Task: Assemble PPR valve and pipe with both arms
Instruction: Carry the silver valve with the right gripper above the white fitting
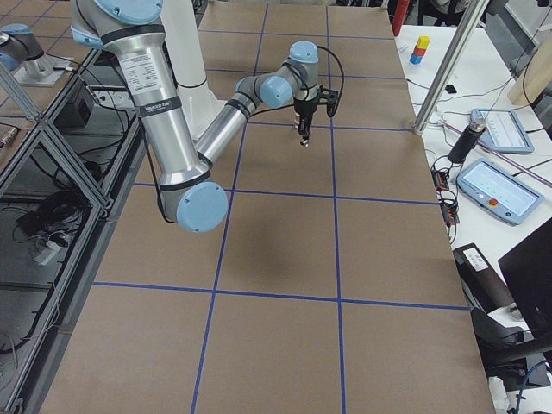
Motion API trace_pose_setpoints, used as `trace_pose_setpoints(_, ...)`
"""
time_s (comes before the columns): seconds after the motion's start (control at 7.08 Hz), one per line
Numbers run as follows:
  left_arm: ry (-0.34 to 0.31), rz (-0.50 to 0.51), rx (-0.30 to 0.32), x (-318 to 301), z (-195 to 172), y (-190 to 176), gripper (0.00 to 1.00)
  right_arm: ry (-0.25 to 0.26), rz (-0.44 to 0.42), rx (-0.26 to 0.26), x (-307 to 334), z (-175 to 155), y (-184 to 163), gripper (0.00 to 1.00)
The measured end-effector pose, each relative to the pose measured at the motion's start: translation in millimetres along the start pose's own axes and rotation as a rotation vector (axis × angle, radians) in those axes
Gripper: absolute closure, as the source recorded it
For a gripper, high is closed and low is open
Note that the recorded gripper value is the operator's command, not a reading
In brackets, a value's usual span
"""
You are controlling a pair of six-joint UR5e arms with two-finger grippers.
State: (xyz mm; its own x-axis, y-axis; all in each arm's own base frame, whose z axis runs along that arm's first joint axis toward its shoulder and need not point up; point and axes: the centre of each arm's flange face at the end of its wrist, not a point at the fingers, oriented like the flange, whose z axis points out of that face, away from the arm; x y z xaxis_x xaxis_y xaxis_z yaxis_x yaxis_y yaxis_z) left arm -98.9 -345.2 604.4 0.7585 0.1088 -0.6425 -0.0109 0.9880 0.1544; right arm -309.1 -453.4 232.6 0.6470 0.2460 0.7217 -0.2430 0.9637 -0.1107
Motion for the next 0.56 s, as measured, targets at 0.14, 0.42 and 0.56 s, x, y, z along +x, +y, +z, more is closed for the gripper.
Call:
trace_pose_setpoints(0.14, 0.0, 0.002, 0.003, 0.5, -0.8, -0.3, 0.0, 0.025, 0.062, 0.01, -42.5, -2.0, 18.5, 1.0)
trace_pose_setpoints(0.42, -0.001, 0.005, 0.007, 1.6, -2.4, -0.8, 0.0, 0.046, 0.244, 0.047, -129.1, 8.8, 40.2, 1.0)
trace_pose_setpoints(0.56, -0.001, 0.005, 0.007, 1.7, -2.4, -0.7, 0.0, 0.053, 0.345, 0.064, -165.8, 16.9, 46.9, 1.0)
